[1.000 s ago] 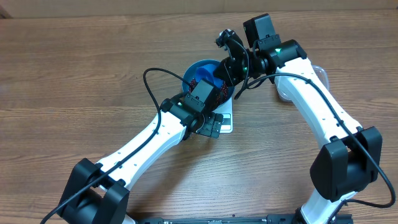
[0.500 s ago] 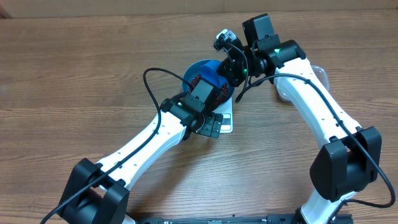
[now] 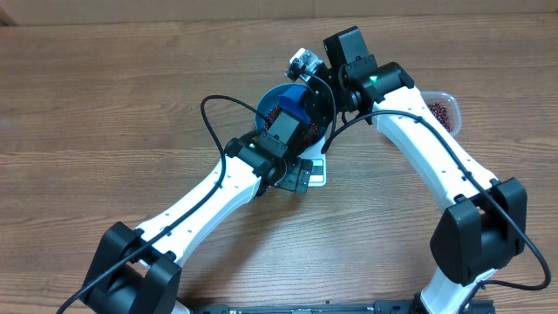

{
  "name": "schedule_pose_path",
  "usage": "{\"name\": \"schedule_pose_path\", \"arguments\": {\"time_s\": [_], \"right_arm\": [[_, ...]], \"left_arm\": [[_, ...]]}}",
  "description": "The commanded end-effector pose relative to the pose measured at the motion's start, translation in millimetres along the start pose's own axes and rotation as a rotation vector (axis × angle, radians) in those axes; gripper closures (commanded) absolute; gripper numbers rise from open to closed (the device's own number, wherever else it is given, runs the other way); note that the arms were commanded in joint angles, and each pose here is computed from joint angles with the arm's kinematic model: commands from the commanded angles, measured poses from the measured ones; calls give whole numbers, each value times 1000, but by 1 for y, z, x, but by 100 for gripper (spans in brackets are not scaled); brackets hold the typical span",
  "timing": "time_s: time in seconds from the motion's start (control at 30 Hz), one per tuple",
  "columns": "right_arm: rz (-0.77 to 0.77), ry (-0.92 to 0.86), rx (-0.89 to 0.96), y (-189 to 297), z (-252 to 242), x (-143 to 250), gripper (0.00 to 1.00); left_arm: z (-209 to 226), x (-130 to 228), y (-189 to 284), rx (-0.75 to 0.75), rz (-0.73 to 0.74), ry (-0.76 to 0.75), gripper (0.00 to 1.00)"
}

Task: Scoop item into bowl and weigh 150g on scale

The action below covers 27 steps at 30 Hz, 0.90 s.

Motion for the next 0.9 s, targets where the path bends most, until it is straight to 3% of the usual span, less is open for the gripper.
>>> {"name": "schedule_pose_path", "arguments": {"time_s": [0.0, 0.57, 0.87], "right_arm": [[12, 3, 6, -1, 0, 3, 96], [18, -62, -88, -15, 17, 19, 96], [44, -226, -144, -14, 27, 23, 96]], "left_arm": [[4, 0, -2, -19, -2, 6, 0], [4, 0, -2, -19, -2, 6, 1], [4, 0, -2, -19, -2, 6, 1]]}}
Point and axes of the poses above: each gripper's point midway between its finger pads, its own y axis back along the fingers, its own z axis along the line the jaws close on, x = y × z, the point moved 4 cm from there along y, back along the fingers, and after that the axes turned 11 degrees about y, right-handed, at the moved point
